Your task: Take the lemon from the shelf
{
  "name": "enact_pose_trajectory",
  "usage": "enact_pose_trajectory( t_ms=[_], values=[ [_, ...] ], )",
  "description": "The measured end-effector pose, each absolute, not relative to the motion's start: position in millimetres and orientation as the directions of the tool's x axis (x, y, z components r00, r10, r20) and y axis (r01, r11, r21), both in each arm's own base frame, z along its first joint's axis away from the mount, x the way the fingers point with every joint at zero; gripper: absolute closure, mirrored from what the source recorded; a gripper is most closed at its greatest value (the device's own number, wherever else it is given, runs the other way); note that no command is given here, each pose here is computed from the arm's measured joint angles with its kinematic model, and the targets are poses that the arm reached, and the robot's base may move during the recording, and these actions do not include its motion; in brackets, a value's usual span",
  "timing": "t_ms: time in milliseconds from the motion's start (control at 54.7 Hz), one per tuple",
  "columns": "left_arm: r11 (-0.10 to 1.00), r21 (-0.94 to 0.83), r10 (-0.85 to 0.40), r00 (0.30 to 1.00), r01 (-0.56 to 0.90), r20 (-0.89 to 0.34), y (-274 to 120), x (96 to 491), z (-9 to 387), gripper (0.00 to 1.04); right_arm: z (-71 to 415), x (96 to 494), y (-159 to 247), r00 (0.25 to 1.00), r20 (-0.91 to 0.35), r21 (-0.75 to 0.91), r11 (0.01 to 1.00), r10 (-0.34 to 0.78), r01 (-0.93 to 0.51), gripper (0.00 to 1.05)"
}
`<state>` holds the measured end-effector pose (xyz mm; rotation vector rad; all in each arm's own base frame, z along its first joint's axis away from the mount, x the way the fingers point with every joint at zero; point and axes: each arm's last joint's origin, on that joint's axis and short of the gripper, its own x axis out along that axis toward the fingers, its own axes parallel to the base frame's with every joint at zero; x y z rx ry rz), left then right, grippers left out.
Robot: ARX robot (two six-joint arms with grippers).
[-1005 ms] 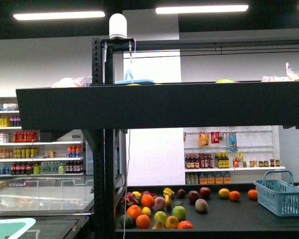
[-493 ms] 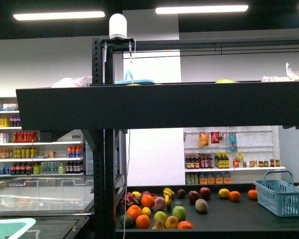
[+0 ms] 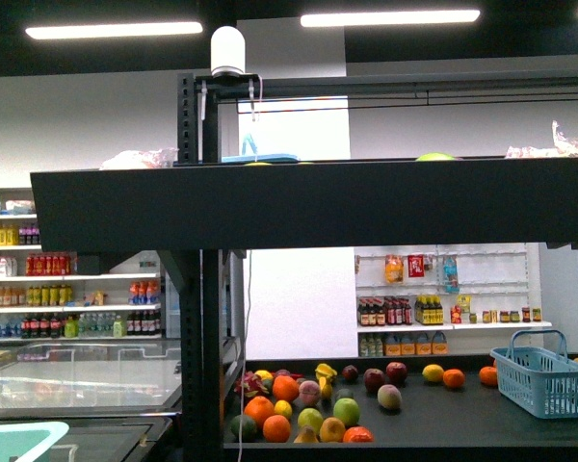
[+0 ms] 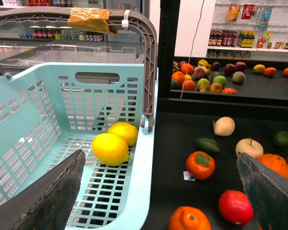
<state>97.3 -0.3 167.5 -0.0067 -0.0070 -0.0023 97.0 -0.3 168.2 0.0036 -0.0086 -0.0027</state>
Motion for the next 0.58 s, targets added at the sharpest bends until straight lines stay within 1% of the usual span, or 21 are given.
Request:
enact_pose_trajectory(
  t_ms=[585],
  values=[
    [1.000,-0.007,-0.003,1.000,0.003,0.007,-0.4,97.3,167.5,0.08,168.2,97.0,-0.3,1.000,0.009,0.004,1.000,-0.003,0.003,0.08]
  ],
)
